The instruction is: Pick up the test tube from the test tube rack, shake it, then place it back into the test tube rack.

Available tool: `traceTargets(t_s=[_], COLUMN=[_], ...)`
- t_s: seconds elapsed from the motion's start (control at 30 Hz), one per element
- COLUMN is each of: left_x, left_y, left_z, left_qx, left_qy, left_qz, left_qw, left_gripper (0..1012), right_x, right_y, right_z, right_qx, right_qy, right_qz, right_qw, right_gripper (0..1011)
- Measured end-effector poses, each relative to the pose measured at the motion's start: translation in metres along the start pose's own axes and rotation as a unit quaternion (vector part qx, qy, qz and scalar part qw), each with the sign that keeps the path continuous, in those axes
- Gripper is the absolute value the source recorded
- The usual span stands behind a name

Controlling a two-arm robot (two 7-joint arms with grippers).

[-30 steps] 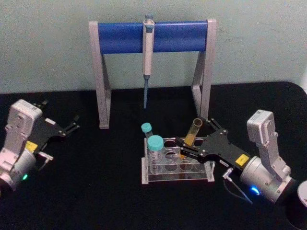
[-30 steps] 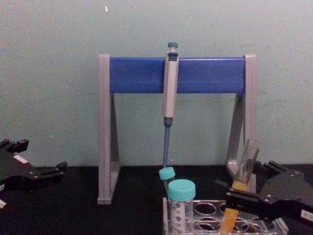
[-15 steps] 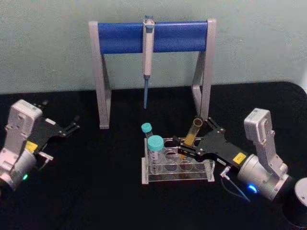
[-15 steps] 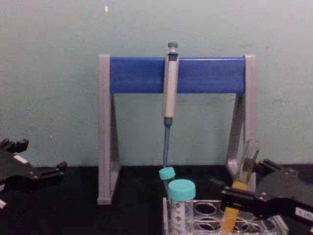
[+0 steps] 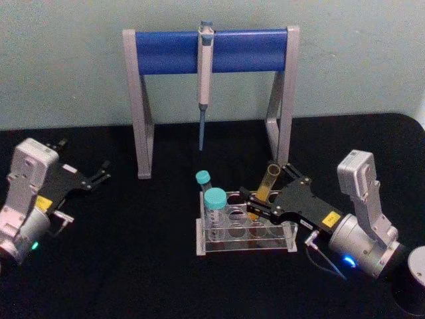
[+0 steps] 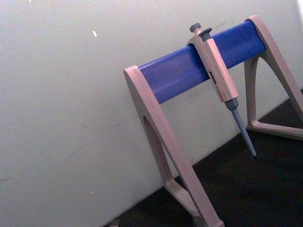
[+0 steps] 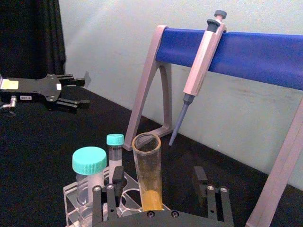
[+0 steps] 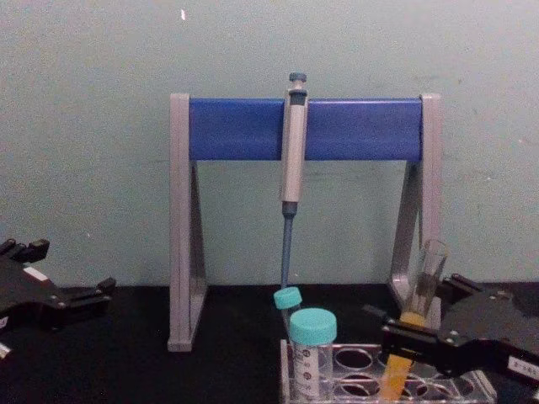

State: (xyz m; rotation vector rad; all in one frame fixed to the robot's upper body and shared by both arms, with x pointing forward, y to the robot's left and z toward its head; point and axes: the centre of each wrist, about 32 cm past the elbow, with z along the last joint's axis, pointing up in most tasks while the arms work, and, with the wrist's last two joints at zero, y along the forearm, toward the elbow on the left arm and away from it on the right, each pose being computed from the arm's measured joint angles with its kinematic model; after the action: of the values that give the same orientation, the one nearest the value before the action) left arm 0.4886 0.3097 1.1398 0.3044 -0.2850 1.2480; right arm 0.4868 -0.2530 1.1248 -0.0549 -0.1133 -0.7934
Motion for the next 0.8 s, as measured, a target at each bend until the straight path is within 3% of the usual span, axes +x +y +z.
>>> traceTargets(t_s=[0.43,0.8], left_x=[0.0,0.0], left_y=[0.0,0.0], left_z=[0.0,0.0], left_qx=[0.0,0.0], left_qy=[0.0,0.0], left_qz=[0.0,0.0], left_qw=[1.0,1.0], left_gripper=[1001,1001], right_x=[-0.0001,-0.0003], right_y=[-0.0003,-0.0004], right_z=[0.0,-0.0001], right_qx=[0.0,0.0], right_qy=[0.0,0.001], right_qz=[0.0,0.0], right_qw=[1.0,1.0], right_gripper=[625,241])
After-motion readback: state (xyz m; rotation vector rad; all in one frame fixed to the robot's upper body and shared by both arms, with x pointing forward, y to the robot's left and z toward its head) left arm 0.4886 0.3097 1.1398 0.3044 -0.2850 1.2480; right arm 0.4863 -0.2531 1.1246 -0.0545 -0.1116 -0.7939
